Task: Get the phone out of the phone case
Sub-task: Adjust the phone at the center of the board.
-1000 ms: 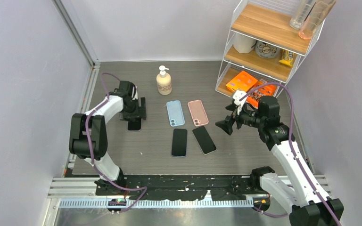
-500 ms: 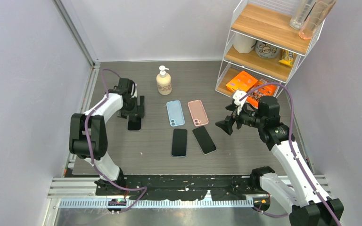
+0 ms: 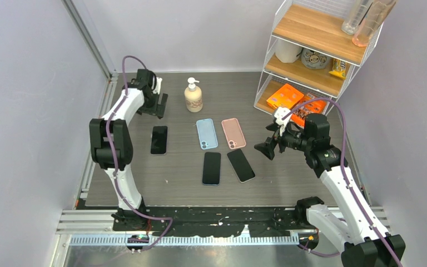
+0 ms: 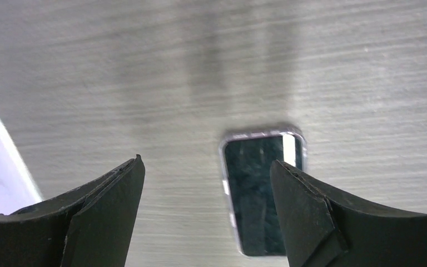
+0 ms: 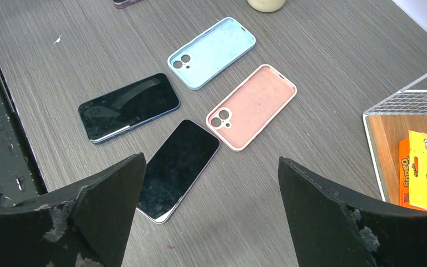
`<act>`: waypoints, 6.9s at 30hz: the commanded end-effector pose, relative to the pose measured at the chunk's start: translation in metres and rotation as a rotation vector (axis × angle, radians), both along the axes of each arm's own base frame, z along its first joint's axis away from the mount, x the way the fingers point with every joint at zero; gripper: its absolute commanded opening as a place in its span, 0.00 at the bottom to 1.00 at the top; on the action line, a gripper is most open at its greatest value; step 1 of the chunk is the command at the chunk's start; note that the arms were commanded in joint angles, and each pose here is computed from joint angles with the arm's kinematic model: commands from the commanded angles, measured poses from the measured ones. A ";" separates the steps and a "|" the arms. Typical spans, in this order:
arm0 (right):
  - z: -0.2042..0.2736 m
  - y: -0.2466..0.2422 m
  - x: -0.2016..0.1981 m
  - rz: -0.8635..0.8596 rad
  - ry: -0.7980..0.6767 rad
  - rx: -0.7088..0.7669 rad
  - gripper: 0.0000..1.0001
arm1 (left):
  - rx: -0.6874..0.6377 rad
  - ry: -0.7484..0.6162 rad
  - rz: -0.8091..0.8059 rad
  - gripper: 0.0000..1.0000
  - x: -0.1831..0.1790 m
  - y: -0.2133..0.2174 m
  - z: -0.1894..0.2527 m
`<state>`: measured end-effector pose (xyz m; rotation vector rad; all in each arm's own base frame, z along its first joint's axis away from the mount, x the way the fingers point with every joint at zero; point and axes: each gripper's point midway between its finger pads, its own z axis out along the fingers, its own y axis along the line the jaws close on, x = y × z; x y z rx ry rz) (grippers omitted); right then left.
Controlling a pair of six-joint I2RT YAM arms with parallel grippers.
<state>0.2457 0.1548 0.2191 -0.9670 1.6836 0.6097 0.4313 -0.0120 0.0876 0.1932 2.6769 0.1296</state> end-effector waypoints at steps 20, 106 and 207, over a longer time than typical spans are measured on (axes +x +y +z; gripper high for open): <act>0.004 0.000 0.001 0.013 -0.030 -0.008 0.96 | 0.405 0.230 -0.376 0.91 0.011 0.057 -0.034; 0.005 -0.001 -0.001 0.006 -0.036 -0.008 0.95 | -0.019 0.200 -0.346 1.00 -0.066 -0.104 -0.011; 0.006 0.000 -0.002 0.012 -0.033 -0.004 0.95 | 0.712 0.434 -0.500 0.95 -0.039 0.009 -0.051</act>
